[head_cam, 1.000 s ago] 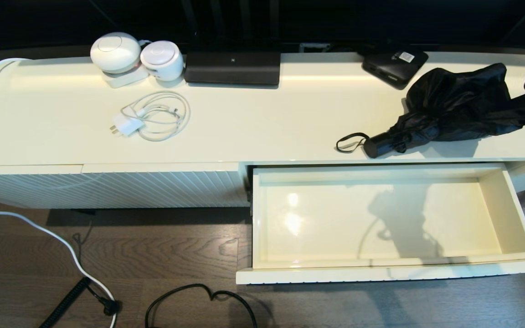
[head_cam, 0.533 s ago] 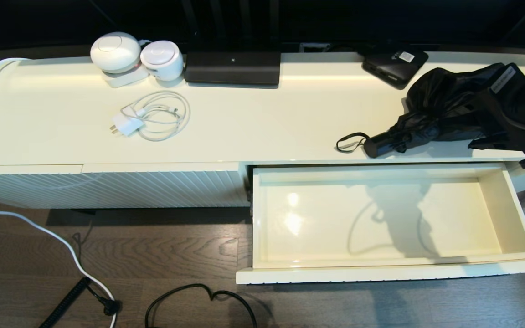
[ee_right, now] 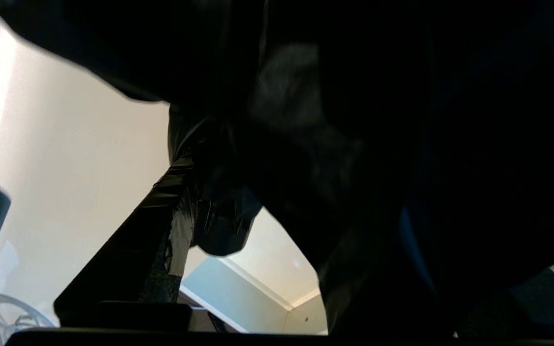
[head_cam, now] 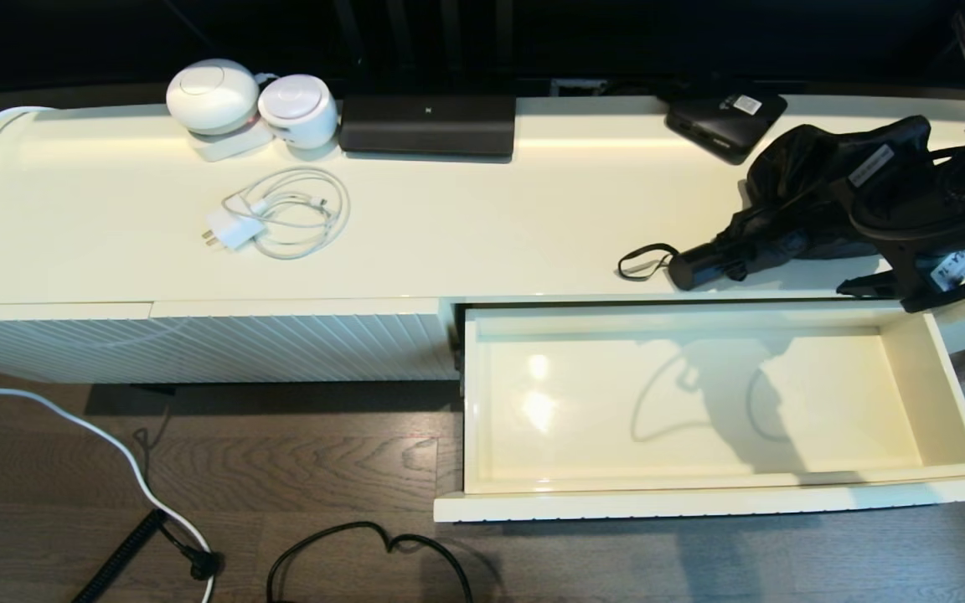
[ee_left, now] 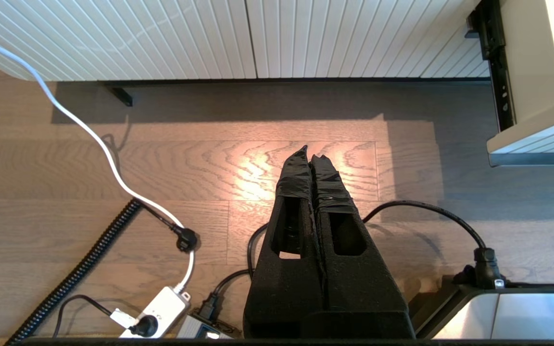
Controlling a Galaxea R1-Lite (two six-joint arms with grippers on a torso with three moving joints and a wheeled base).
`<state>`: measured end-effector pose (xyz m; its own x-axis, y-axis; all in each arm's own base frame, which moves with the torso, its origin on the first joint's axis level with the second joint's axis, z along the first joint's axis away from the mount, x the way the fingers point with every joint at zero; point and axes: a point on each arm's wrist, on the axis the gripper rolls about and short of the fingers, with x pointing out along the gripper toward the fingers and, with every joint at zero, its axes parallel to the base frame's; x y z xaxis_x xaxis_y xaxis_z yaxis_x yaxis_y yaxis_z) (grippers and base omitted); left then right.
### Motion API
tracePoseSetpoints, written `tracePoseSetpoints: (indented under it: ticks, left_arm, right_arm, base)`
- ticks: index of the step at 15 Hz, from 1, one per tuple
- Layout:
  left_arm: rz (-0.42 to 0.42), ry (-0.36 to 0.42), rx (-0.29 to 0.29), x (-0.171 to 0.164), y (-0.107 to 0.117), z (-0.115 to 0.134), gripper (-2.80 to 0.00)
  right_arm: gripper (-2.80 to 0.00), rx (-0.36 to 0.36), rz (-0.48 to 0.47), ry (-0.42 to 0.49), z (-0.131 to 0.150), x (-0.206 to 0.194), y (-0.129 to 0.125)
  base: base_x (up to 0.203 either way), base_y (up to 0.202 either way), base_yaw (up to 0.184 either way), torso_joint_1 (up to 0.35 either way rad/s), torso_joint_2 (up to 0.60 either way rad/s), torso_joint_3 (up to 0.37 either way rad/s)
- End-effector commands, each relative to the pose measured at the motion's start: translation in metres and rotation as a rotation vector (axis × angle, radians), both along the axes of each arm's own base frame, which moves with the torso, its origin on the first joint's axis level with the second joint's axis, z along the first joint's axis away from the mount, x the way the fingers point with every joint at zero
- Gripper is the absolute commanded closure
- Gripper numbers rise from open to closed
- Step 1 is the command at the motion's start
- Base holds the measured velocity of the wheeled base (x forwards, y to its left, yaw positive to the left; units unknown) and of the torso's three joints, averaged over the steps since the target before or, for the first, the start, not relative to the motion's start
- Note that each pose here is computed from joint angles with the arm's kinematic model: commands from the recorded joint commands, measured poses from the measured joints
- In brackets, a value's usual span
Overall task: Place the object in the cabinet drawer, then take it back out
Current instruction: Put the umbrella in the drawer
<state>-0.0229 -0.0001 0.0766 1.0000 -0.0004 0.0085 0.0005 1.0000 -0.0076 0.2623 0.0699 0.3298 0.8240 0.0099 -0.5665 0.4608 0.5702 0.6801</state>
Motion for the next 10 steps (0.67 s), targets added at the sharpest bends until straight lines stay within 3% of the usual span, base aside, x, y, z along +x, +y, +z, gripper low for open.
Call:
tracePoseSetpoints:
  ticks: [1,10]
  left_arm:
    - [0.0,-0.001,0.0,0.0,0.0,0.0,0.0]
    - [0.0,0.0,0.0,0.0,0.0,0.0,0.0]
  right_arm:
    - [-2.8,-0.005,-0.027,0.027,-0.008,0.014,-0.002]
    - [-2.8,0.023,-0.078,0.013,-0.02,0.046,-0.002]
  base:
    - [0.0,0.0,0.0,0.0,0.0,0.0]
    - [0.0,0.0,0.0,0.0,0.0,0.0]
